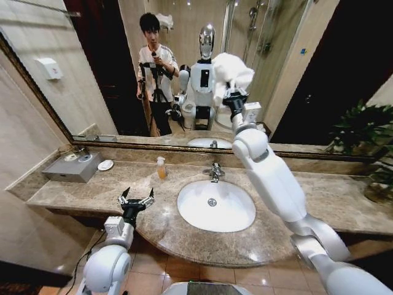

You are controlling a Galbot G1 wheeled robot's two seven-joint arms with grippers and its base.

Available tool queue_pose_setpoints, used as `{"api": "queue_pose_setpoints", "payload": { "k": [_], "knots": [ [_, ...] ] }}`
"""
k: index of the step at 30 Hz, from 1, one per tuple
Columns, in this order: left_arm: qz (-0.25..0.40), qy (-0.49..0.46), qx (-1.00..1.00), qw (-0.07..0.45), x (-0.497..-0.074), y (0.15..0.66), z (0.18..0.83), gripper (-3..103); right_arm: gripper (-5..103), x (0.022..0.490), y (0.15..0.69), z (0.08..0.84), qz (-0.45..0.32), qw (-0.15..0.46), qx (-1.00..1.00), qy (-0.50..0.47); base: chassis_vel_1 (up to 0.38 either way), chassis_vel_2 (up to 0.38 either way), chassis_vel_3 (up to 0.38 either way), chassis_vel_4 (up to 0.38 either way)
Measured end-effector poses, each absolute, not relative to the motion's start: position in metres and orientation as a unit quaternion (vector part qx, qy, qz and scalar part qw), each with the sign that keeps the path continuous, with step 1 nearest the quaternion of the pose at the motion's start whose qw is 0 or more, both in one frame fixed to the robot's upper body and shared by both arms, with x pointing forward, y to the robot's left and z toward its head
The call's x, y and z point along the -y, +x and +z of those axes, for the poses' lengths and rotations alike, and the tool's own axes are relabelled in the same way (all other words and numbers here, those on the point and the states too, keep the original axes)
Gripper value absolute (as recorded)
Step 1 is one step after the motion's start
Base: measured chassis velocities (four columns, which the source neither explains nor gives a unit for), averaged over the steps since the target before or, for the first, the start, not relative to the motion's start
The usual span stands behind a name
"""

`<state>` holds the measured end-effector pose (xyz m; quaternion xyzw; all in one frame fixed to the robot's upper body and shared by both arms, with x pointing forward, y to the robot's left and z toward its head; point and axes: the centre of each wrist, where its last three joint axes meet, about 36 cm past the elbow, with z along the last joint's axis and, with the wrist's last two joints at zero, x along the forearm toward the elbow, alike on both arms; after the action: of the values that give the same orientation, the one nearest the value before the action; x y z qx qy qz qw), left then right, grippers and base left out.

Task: Pick up the towel from the sink counter and wipe the mirror surface.

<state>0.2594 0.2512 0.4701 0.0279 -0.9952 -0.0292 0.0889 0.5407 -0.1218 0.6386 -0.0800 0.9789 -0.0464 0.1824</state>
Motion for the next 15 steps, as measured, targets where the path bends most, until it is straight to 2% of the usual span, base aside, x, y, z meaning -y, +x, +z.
{"api": "queue_pose_setpoints", "payload": {
  "k": [4,8,11,15],
  "knots": [
    [-0.029,0.028,0.995,0.089,-0.251,0.259,0.470,100,8,0.129,0.543,0.604,-0.040,0.148,-0.986,-0.063,0.000,0.000,0.000,0.000],
    [-0.029,0.028,0.995,0.089,-0.251,0.259,0.470,100,8,0.141,0.546,0.606,-0.040,0.150,-0.987,-0.045,0.000,0.000,0.000,0.000],
    [-0.029,0.028,0.995,0.089,-0.251,0.259,0.470,100,8,0.161,0.550,0.641,-0.042,0.187,-0.981,-0.022,0.000,0.000,0.000,0.000],
    [-0.029,0.028,0.995,0.089,-0.251,0.259,0.470,100,8,0.161,0.552,0.671,-0.039,0.211,-0.976,-0.025,0.000,0.000,0.000,0.000]
  ]
}}
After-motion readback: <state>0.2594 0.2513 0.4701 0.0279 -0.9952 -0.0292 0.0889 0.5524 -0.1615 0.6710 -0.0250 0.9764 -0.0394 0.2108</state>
